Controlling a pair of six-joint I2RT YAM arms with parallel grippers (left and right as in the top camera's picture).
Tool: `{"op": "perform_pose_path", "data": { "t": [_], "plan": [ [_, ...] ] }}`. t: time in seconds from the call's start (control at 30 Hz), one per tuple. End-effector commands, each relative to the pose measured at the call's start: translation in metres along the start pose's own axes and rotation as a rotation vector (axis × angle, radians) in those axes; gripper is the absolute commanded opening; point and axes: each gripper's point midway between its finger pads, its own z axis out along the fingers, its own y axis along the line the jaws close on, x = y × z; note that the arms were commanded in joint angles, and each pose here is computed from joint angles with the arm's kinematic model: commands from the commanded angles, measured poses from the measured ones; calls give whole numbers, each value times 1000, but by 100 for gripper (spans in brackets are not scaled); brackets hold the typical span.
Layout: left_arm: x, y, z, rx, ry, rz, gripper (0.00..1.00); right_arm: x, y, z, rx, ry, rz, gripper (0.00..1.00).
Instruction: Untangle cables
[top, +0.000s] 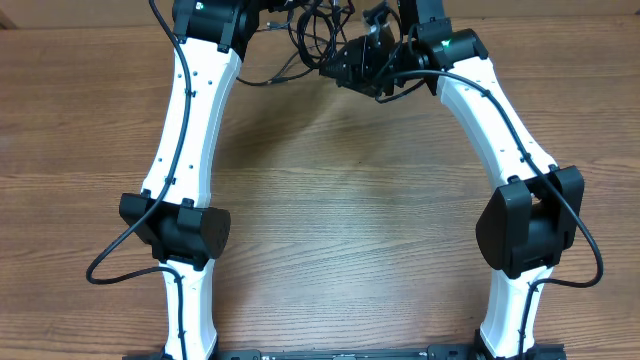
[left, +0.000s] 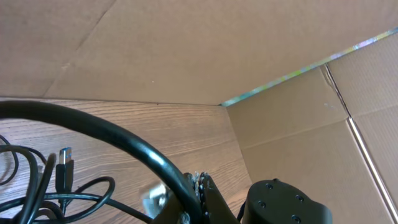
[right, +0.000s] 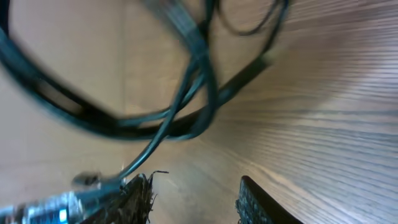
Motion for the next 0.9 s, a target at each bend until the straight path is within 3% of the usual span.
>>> {"op": "perform_pose_path", "data": {
  "t": [0.0, 0.1, 0.33, 0.87],
  "plan": [
    [-16, -24, -21, 31, -58, 10, 4, -27, 14, -18, 11, -132, 13, 44],
    [-16, -24, -21, 31, -59, 3, 4, -42, 17, -20, 15, -201, -7, 44],
    [-18, -22, -22, 30, -63, -16, 4, -49, -14, -19, 217, -301, 44, 42],
    [-24, -26, -23, 45, -86, -17, 4, -29, -2, -13, 159, -205, 53, 42]
  ]
}}
